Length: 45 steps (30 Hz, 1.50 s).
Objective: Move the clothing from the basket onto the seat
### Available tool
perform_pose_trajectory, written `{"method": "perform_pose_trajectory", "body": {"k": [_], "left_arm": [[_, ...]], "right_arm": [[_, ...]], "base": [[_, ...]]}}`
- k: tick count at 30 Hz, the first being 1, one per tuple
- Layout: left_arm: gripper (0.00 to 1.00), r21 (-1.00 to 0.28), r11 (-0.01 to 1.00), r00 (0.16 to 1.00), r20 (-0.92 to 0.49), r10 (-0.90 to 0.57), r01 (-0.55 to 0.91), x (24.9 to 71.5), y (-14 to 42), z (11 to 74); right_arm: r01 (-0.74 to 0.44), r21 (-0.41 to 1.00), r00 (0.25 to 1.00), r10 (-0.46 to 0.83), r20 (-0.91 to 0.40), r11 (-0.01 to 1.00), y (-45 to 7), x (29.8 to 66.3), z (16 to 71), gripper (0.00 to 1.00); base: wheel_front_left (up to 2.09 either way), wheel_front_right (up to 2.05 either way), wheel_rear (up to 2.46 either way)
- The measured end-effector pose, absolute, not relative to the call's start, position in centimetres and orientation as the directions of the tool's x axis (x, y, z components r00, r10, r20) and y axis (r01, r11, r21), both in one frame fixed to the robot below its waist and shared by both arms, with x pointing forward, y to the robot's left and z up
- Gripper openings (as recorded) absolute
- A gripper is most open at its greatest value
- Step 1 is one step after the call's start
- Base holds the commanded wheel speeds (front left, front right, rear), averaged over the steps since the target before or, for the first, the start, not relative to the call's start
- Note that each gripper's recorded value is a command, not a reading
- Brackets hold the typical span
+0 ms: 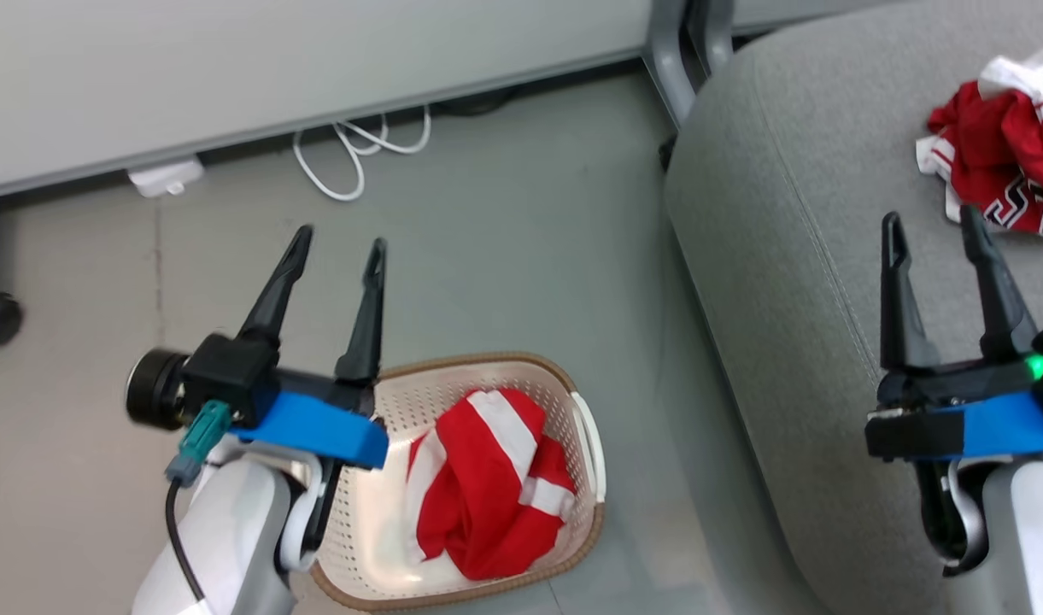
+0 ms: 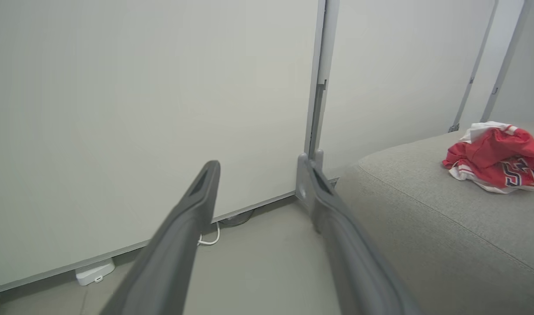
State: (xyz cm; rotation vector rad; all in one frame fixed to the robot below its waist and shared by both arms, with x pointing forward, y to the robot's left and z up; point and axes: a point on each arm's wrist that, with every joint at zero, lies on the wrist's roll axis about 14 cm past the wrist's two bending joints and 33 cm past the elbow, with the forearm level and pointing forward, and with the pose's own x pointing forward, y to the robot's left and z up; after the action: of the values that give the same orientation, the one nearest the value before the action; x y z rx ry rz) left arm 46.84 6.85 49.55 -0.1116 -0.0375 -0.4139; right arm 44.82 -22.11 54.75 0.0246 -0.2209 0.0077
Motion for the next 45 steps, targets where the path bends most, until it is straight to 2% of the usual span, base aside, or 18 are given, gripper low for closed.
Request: {"method": "perform_pose_trajectory", "body": {"k": [14,27,45], "left_arm": [[1.0,-0.116,0.978,0.984,0.061,-0.168,0.174,41.4,14.7,50.2],[1.0,-0.132,0.982,0.99,0.043,-0.134,0.139,39.3,15.5,49.4],[1.0,-0.134,0.983,0.992,0.023,-0.123,0.125,39.3,15.8,48.6]], "right_arm": [[-0.115,0.084,0.972,0.095,0.216,0.99,-17.2,41.4,54.8,1.0],[-0.136,0.106,0.985,0.122,0.125,0.985,-15.7,39.8,51.7,1.0],[-0.13,0.106,0.988,0.119,0.102,0.986,-15.8,39.9,50.9,1.0]], "base": [[0.0,0.0,0.0],[0.0,0.0,0.0],[0.0,0.0,0.0]]}}
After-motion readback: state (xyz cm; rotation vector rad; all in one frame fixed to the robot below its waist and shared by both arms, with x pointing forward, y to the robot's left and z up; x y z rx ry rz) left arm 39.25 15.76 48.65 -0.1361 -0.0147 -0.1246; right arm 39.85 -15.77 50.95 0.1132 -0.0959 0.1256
